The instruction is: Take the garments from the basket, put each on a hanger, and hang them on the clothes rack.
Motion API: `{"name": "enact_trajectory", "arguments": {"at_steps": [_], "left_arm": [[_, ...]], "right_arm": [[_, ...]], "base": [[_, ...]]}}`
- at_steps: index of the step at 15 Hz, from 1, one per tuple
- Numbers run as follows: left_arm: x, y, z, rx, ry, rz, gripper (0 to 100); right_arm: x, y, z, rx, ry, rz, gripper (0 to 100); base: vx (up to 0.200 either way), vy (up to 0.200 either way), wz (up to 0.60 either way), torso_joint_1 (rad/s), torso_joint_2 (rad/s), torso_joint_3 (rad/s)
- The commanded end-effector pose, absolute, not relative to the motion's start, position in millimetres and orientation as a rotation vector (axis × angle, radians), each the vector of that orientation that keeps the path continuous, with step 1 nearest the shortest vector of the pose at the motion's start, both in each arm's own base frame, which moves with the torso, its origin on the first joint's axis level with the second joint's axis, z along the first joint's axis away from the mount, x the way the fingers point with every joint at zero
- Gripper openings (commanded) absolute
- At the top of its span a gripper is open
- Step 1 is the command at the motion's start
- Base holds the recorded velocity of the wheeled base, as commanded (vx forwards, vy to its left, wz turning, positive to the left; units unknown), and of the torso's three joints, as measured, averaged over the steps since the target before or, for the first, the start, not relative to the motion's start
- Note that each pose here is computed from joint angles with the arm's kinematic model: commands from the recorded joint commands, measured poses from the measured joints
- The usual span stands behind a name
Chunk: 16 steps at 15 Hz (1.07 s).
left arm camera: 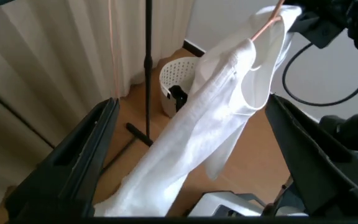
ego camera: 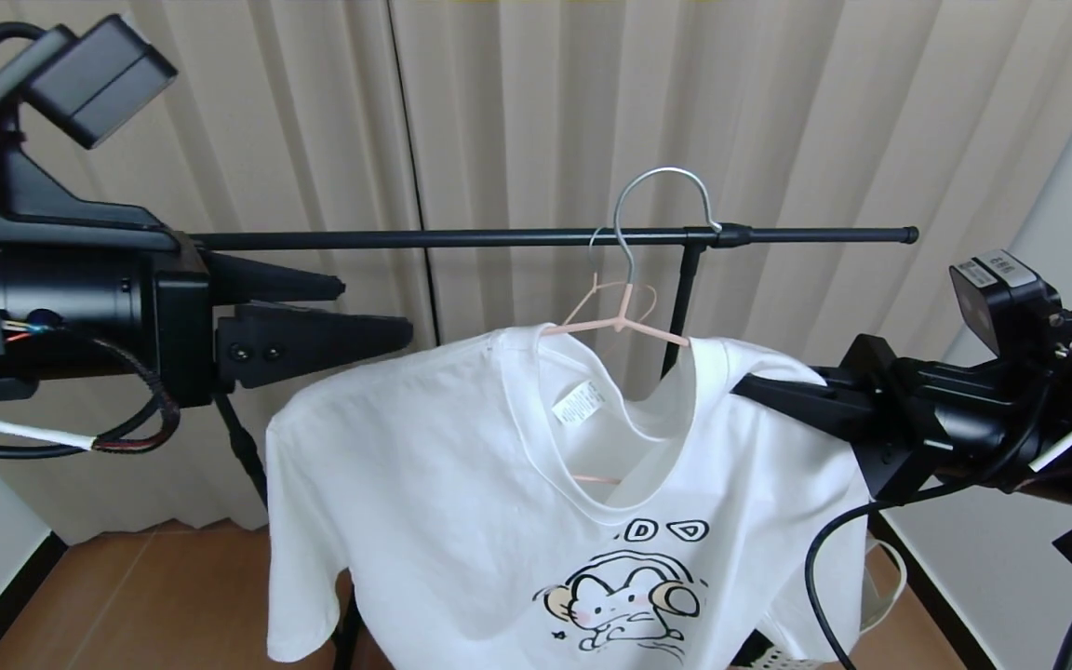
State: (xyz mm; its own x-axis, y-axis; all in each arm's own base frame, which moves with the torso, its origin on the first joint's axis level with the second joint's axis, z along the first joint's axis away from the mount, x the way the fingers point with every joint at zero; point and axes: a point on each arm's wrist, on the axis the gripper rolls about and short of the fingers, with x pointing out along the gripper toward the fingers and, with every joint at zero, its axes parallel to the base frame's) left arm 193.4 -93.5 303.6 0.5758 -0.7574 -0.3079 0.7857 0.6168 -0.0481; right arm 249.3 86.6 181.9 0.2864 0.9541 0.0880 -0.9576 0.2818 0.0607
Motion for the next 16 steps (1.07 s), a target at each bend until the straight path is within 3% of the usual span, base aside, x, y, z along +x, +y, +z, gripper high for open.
{"name": "enact_trajectory", "arguments": {"at_steps": [1,10,16], "left_arm": [[209.0,-115.9,297.4,0.169,0.333,-0.978,100],[218.6,-152.5,274.5,0.318,0.345,-1.12,100],[221.2,-162.7,267.0,0.328,0.364,-1.151,100]], "right_arm": [[248.0,86.4,180.3,0.109,-0.03,1.286,0],[244.5,88.8,180.2,0.108,-0.03,1.299,0],[241.1,92.7,178.7,0.109,-0.024,1.317,0]], "base": [[0.0,0.0,0.0,0.0,0.0,0.0],[0.0,0.0,0.0,0.0,0.0,0.0],[0.0,0.0,0.0,0.0,0.0,0.0]]}}
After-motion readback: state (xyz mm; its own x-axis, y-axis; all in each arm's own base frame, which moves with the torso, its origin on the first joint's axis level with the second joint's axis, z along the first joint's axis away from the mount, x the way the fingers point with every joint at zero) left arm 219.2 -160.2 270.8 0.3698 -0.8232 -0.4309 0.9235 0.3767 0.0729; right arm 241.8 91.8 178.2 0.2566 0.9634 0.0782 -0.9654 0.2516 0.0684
